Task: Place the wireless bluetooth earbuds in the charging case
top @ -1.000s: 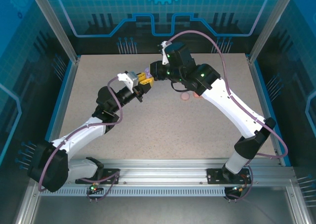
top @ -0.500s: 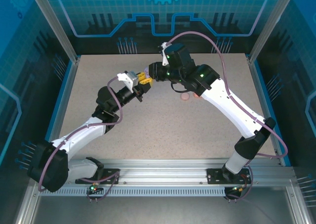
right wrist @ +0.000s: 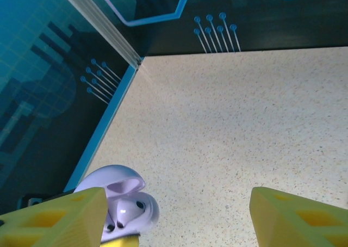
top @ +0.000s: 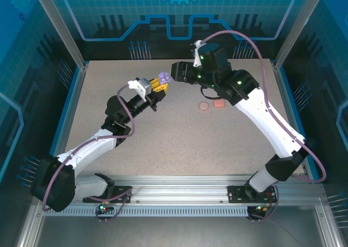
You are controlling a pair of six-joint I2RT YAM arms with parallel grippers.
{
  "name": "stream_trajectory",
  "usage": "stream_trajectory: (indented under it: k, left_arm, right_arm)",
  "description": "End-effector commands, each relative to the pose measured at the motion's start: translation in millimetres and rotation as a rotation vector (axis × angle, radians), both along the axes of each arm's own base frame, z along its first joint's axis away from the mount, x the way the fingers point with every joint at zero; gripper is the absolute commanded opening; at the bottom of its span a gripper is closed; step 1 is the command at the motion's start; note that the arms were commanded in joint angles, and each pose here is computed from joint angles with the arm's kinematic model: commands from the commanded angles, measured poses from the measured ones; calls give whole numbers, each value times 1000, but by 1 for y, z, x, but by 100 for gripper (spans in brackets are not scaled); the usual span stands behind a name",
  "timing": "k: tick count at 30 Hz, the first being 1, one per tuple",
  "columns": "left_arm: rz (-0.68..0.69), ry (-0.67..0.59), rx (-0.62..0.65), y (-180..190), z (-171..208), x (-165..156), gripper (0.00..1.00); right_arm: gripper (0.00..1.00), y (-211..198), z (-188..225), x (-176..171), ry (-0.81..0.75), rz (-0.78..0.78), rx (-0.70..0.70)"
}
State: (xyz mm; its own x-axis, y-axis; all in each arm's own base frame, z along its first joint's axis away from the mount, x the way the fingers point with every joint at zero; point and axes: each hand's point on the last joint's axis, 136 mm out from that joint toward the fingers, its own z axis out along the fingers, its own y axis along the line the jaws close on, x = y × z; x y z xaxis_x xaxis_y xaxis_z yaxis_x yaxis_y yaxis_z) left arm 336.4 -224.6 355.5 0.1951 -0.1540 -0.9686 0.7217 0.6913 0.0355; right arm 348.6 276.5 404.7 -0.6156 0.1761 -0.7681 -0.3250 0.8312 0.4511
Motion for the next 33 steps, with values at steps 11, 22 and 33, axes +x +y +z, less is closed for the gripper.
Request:
stream_trajectory:
  k: [11,22,33]
  left_arm:
    - [-94,-23,-32,-21,18,3,0]
    - [-207,57,-24,-69,-6,9,0]
    - [-270,115,-15,-93,-20,6,0]
  right_arm:
    - [71,-74,-17,1,63,-141,-4]
    - [72,-105,-16,35,111,-116,-39]
    - [45,-63,-52,75,261,44,-17]
